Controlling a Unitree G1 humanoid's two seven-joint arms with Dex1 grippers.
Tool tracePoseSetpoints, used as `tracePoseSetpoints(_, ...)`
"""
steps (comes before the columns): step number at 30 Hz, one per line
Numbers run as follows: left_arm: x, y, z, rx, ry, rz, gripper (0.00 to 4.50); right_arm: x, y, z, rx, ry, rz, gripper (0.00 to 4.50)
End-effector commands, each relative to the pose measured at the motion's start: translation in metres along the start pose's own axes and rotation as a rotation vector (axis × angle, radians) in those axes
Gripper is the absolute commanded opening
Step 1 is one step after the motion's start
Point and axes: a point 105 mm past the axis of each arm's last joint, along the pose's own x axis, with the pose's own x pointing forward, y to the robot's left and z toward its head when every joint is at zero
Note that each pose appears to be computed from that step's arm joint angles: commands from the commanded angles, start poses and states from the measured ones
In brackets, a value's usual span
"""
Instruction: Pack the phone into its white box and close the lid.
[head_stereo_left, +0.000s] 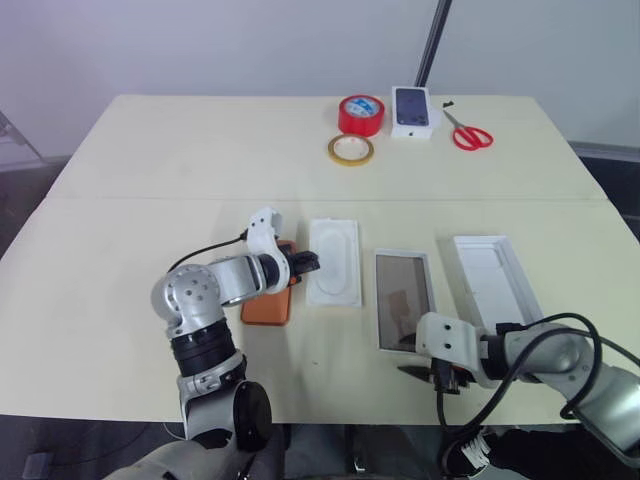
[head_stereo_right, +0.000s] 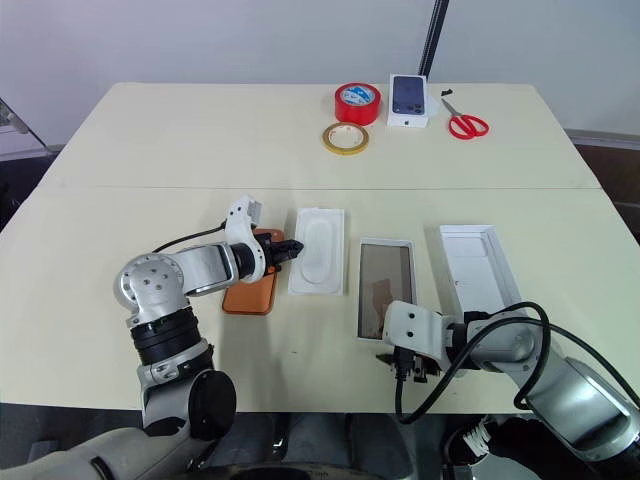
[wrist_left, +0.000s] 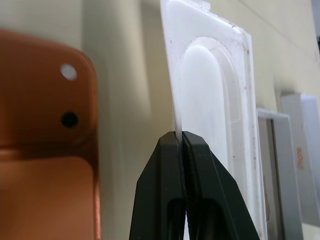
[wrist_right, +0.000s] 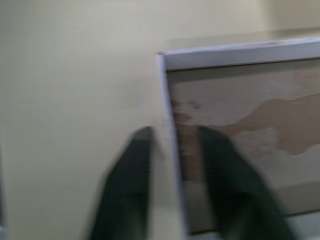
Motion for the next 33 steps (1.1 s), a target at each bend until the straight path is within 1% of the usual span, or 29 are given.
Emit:
tracePoseSetpoints(1,-0.009,-0.007,0.019,0.007,-0.069,-0.020,0.00,0.003,-0.005,0.011,-0.051,-0.041,-0.016,0.05)
tracePoseSetpoints(5,-0.019,0.002,0.040,-0.004,-0.130,0.014,0.00,0.011,-0.022,0.026,-0.133,-0.083,-0.059,0.05)
tracePoseSetpoints(9,-0.030,0.009,0.062,-0.021,-0.190,0.039,0.00,0.029,-0.040,0.041,-0.228,-0.106,-0.081,0.05)
tracePoseSetpoints(12,-0.036,0.011,0.072,-0.016,-0.212,0.048,0.00,0.040,-0.050,0.052,-0.251,-0.131,-0.086,0.05)
tracePoseSetpoints(15,-0.037,0.011,0.076,-0.010,-0.220,0.055,0.00,0.048,-0.061,0.064,-0.291,-0.151,-0.099,0.05)
tracePoseSetpoints(18,-0.034,0.009,0.071,-0.002,-0.207,0.053,0.00,0.048,-0.062,0.074,-0.259,-0.202,-0.085,0.85)
tracePoseSetpoints(20,-0.030,0.006,0.064,0.000,-0.188,0.045,0.00,0.043,-0.058,0.073,-0.260,-0.205,-0.065,1.89)
tracePoseSetpoints(22,-0.022,-0.002,0.055,0.001,-0.162,0.022,0.00,0.032,-0.065,0.069,-0.244,-0.204,-0.111,2.98)
tracePoseSetpoints(24,-0.015,-0.010,0.045,0.011,-0.131,0.002,0.00,0.019,-0.071,0.064,-0.211,-0.201,-0.149,3.90)
tracePoseSetpoints(29,0.005,-0.027,0.020,0.044,-0.038,-0.009,0.00,-0.012,-0.088,0.048,-0.137,-0.165,-0.258,3.90)
tracePoseSetpoints(33,0.012,-0.031,0.012,0.052,0.001,-0.004,0.00,-0.020,-0.092,0.040,-0.117,-0.140,-0.294,3.90)
